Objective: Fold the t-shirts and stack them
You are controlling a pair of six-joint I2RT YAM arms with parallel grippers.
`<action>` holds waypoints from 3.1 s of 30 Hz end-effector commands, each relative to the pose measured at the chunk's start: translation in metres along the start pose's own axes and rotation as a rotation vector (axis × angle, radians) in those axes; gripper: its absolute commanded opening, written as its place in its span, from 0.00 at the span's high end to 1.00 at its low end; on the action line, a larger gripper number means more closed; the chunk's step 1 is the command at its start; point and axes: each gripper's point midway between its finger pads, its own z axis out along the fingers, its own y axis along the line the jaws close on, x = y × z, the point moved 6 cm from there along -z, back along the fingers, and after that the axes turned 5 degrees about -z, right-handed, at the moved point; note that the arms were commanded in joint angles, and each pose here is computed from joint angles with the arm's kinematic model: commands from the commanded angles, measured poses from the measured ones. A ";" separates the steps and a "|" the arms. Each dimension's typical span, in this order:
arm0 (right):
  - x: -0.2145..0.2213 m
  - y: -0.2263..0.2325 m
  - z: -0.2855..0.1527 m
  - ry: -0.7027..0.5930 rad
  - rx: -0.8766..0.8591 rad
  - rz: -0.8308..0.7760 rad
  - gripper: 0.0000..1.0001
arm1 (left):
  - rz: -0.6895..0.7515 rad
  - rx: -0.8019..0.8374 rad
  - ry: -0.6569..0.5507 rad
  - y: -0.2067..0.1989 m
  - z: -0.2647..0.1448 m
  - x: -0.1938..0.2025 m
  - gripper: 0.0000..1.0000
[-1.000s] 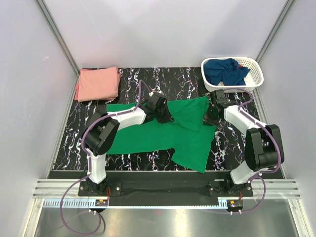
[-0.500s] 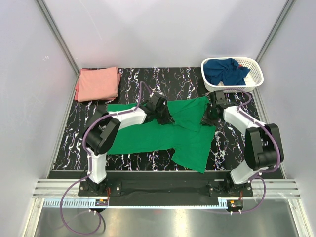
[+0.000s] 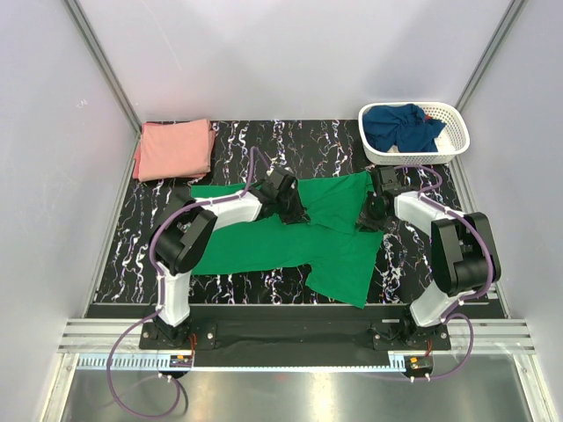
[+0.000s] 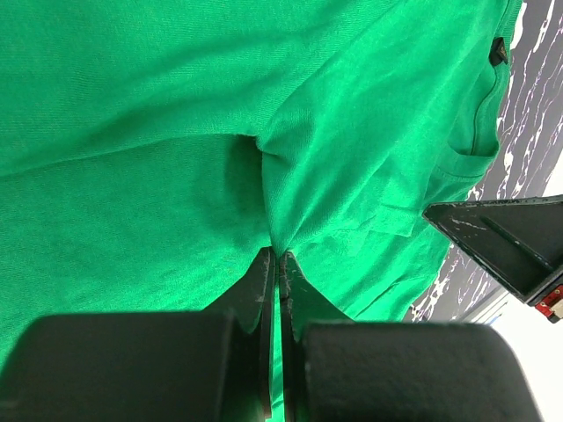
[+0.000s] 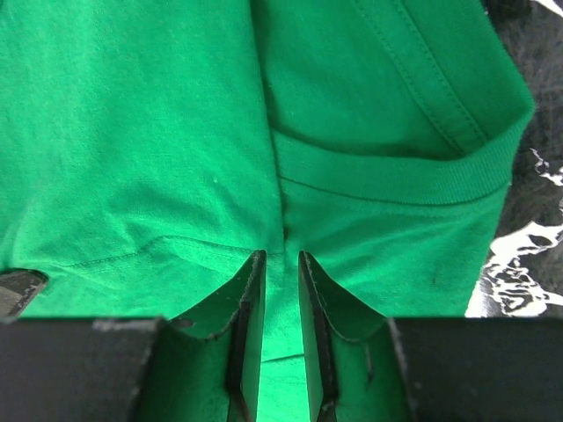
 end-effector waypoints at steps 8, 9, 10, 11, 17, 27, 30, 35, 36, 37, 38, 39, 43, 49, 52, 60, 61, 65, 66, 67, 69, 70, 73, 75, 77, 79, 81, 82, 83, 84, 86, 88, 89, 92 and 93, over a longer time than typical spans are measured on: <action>-0.001 0.011 0.004 -0.002 -0.052 0.015 0.71 | 0.007 0.037 0.007 -0.003 0.004 -0.001 1.00; -0.001 0.012 0.005 0.001 -0.051 0.014 0.72 | 0.005 0.037 0.006 -0.002 0.004 -0.001 1.00; -0.001 0.012 0.006 0.003 -0.048 0.015 0.72 | 0.001 0.039 0.007 -0.003 0.005 -0.001 1.00; 0.000 0.011 0.006 0.008 -0.042 0.015 0.72 | 0.002 0.041 0.007 -0.003 0.005 -0.001 1.00; 0.002 0.010 0.013 0.021 -0.026 0.017 0.74 | -0.001 0.044 0.004 -0.004 0.004 -0.002 1.00; -0.008 0.011 -0.004 -0.031 -0.001 -0.003 0.92 | 0.007 0.035 -0.009 -0.006 0.002 -0.005 1.00; -0.009 0.012 -0.003 -0.029 -0.002 -0.001 0.87 | 0.008 0.036 -0.008 -0.006 0.002 -0.004 1.00; -0.010 0.014 -0.002 -0.026 -0.012 -0.004 0.94 | 0.003 0.033 -0.006 -0.005 0.003 -0.004 1.00; -0.011 0.014 -0.003 -0.027 -0.013 -0.005 0.95 | 0.002 0.034 -0.010 -0.005 0.002 -0.004 1.00; -0.011 0.015 -0.003 -0.027 -0.017 -0.003 0.95 | 0.002 0.035 -0.009 -0.005 0.002 -0.004 1.00; -0.012 0.015 -0.004 -0.031 -0.020 -0.004 0.93 | 0.001 0.036 -0.009 -0.005 0.003 -0.004 1.00; -0.013 0.016 -0.005 -0.032 -0.022 -0.005 0.92 | 0.001 0.038 -0.007 -0.006 0.002 -0.004 1.00; -0.013 0.017 -0.004 -0.025 -0.027 -0.004 0.87 | -0.002 0.041 -0.007 -0.007 0.003 -0.005 1.00; -0.011 0.017 -0.002 -0.016 -0.032 -0.001 0.80 | -0.003 0.040 -0.006 -0.006 0.003 -0.005 1.00; -0.011 0.018 -0.003 -0.017 -0.040 -0.001 0.82 | -0.003 0.043 -0.006 -0.007 0.003 -0.005 1.00; -0.012 0.021 -0.002 -0.011 -0.053 0.005 0.86 | -0.004 0.042 -0.001 -0.007 0.004 -0.003 1.00; -0.012 0.022 -0.002 -0.011 -0.057 0.003 0.86 | -0.002 0.044 -0.002 -0.007 0.004 -0.004 1.00; -0.013 0.023 -0.004 -0.011 -0.065 0.005 0.83 | -0.003 0.041 0.000 -0.007 0.005 -0.004 1.00; -0.014 0.024 -0.004 -0.012 -0.071 0.004 0.82 | -0.001 0.040 0.000 -0.006 0.005 -0.003 1.00; -0.013 0.024 -0.003 -0.008 -0.072 0.005 0.81 | -0.004 0.041 0.000 -0.007 0.005 -0.004 1.00; -0.011 0.024 -0.001 0.003 -0.071 0.006 0.80 | -0.005 0.040 0.004 -0.006 0.007 -0.003 1.00; -0.011 0.024 0.000 0.005 -0.074 0.008 0.80 | -0.005 0.041 0.005 -0.007 0.007 -0.004 1.00; -0.011 0.024 0.001 0.007 -0.072 0.006 0.80 | -0.004 0.041 0.006 -0.007 0.007 -0.003 1.00; -0.011 0.025 0.001 0.007 -0.074 0.008 0.80 | -0.001 0.038 0.006 -0.006 0.007 -0.003 1.00; -0.012 0.026 0.001 0.006 -0.075 0.006 0.80 | -0.001 0.037 0.005 -0.006 0.007 -0.003 1.00; -0.012 0.027 0.001 0.010 -0.079 0.011 0.81 | 0.000 0.035 0.004 -0.006 0.008 -0.003 1.00; -0.012 0.028 0.001 0.015 -0.080 0.011 0.80 | -0.003 0.035 0.008 -0.006 0.008 -0.003 1.00; -0.011 0.027 0.002 0.017 -0.075 0.009 0.80 | -0.003 0.036 0.006 -0.006 0.008 -0.003 1.00; -0.012 0.027 0.001 0.014 -0.073 0.010 0.80 | -0.002 0.035 0.008 -0.006 0.008 -0.003 1.00; -0.012 0.027 0.001 0.013 -0.066 0.006 0.80 | -0.003 0.035 0.008 -0.006 0.008 -0.003 1.00; -0.012 0.026 0.002 0.015 -0.064 0.005 0.81 | -0.004 0.038 0.004 -0.007 0.008 -0.004 1.00; -0.012 0.026 0.002 0.016 -0.065 0.005 0.84 | -0.004 0.040 0.003 -0.008 0.008 -0.004 1.00; -0.012 0.026 0.003 0.016 -0.065 0.006 0.86 | -0.004 0.041 0.006 -0.008 0.008 -0.004 1.00; -0.012 0.026 0.001 0.011 -0.064 -0.001 0.98 | -0.003 0.043 0.005 -0.009 0.008 -0.004 1.00; -0.012 0.025 0.002 0.014 -0.058 -0.007 1.00 | -0.003 0.041 0.003 -0.009 0.007 -0.005 1.00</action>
